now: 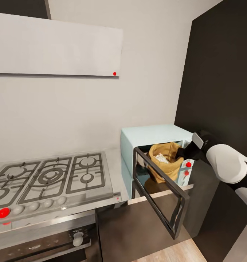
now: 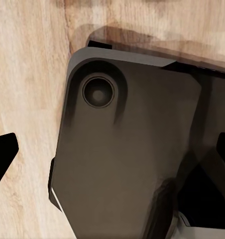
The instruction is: In the kitchen, take the popcorn bag from the countertop, put it into the microwave, and heat it until the popcorn is cooked so the cooked popcorn ends up inside the bag.
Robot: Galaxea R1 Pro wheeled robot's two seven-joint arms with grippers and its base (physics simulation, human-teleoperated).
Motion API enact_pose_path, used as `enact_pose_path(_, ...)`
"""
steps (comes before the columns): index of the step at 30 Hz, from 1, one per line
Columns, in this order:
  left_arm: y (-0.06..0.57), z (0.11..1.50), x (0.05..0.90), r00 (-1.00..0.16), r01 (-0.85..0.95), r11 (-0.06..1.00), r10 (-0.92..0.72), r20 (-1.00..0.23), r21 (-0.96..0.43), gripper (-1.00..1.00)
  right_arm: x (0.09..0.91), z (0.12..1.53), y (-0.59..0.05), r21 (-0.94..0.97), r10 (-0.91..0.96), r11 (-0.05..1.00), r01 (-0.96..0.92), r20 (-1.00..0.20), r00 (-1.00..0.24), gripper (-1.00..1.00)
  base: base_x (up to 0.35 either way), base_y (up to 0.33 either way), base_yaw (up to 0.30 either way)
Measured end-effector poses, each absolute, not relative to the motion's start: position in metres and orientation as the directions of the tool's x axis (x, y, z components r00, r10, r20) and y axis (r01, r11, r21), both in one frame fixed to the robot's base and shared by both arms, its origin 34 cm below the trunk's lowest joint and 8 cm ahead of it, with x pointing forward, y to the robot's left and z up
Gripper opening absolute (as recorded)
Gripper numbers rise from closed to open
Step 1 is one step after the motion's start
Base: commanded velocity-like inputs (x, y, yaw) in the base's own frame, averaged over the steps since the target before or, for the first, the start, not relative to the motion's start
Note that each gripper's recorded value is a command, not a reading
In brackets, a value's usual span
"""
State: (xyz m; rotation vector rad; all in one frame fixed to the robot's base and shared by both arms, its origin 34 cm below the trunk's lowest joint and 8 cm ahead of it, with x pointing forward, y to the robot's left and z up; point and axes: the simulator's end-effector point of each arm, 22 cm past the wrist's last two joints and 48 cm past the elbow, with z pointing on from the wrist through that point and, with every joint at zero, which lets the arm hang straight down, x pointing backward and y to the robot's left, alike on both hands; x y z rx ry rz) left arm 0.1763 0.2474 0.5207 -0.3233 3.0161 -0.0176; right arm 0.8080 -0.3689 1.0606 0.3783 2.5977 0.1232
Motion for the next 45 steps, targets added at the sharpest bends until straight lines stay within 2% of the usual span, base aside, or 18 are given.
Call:
enact_pose_path(22, 0.2474, 0.5207, 0.1765, -0.971, -0.211, 0.977, -0.212, -0.107, -0.023, 1.0, 0.8064, 1.0605, -0.375, 0.096, 0.268, 0.963, 0.253, -0.478, -0.837, -1.0, 0.001, 0.0, 0.0)
enact_pose_path(28, 0.2471, 0.5208, 0.1763, -0.972, -0.209, 0.978, -0.21, -0.107, -0.025, 1.0, 0.806, 1.061, -0.375, 0.097, 0.268, 0.963, 0.253, -0.478, -0.836, -1.0, 0.209, 0.0, 0.0)
enact_pose_path(38, 0.2471, 0.5207, 0.1766, -0.972, -0.209, 0.978, -0.211, -0.107, -0.024, 1.0, 0.8064, 1.0605, -0.3745, 0.099, 0.269, 0.962, 0.253, -0.477, -0.836, -1.0, 0.004, 0.0, 0.0)
enact_pose_path(45, 0.2468, 0.5208, 0.1766, -0.972, -0.209, 0.978, -0.211, -0.107, -0.026, 1.0, 0.8063, 1.0607, -0.3743, 0.101, 0.27, 0.962, 0.254, -0.478, -0.836, -1.0, 0.117, 0.199, 0.0)
